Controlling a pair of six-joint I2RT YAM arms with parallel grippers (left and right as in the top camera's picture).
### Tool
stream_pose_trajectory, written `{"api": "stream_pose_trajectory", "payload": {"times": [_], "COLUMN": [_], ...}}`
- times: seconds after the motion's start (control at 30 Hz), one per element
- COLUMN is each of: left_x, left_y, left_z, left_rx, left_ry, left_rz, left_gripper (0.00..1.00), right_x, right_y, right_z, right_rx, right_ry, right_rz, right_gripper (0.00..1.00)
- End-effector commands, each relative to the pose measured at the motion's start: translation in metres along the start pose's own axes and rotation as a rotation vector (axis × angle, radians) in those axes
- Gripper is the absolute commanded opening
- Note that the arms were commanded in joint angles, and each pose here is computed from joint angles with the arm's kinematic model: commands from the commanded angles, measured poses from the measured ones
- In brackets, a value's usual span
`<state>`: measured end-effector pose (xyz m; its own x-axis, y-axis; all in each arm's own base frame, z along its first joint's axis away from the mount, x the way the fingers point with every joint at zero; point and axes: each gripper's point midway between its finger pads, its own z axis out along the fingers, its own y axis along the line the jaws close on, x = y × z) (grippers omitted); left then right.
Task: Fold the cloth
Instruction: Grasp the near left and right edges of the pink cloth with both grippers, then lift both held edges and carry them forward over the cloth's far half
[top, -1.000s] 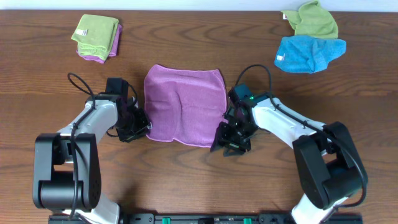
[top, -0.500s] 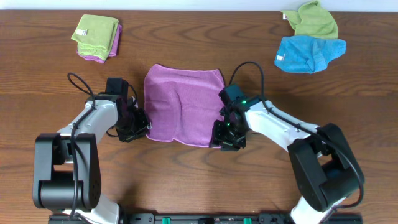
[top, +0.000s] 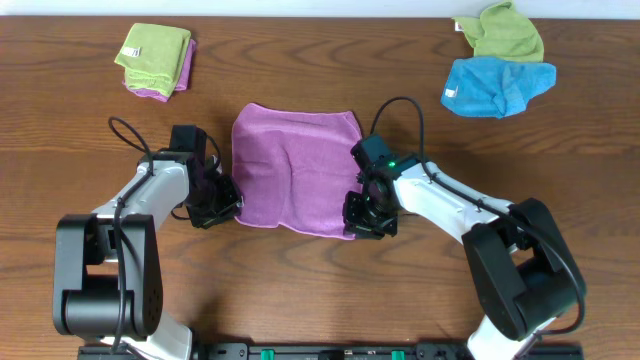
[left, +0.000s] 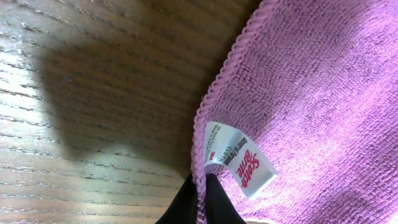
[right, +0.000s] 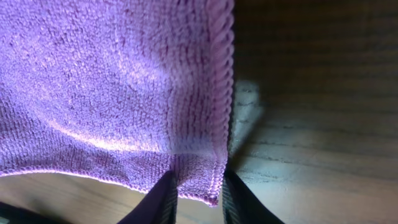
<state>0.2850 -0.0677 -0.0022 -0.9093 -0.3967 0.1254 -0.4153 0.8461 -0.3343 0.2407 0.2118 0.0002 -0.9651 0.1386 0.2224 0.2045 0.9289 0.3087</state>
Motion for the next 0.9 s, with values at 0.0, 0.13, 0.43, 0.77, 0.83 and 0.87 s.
{"api": "stream_pose_trajectory", "payload": {"times": [0.0,0.13,0.43,0.77,0.83,0.87], "left_x": [-0.006,-0.006,-0.006,-0.016,-0.021,-0.023], "left_y": [0.000,0.000,0.000,-0.017,-0.023,-0.027], "left_z": [-0.001,-0.001,-0.001,-0.014,-0.023,-0.029], "left_rx": [-0.006,-0.006,-0.006,0.045,0.057,0.064], "left_ry": [-0.011,-0.011,-0.011,-0.044,-0.071,-0.087], "left_rz": [-0.003,-0.003,-0.002,0.028,0.047,0.057], "left_gripper": [0.06,0.06,0.05,0.06,0.06,0.05], "right_x": [0.006,0.005,0.005,-0.002,-0.007,-0.009], "right_y": [0.001,0.001,0.002,-0.002,-0.005,-0.006], "right_z": [0.003,0.003,0.003,-0.021,-0.033,-0.039], "right_rx": [-0.001,-0.003,-0.004,0.023,0.031,0.034], "right_ry": [0.027,0.025,0.025,-0.011,-0.055,-0.078], "right_rz": [0.007,0.007,0.025,0.036,0.035,0.036], "right_gripper": [0.25,0.17,0.01,0.01,0.01,0.02]}}
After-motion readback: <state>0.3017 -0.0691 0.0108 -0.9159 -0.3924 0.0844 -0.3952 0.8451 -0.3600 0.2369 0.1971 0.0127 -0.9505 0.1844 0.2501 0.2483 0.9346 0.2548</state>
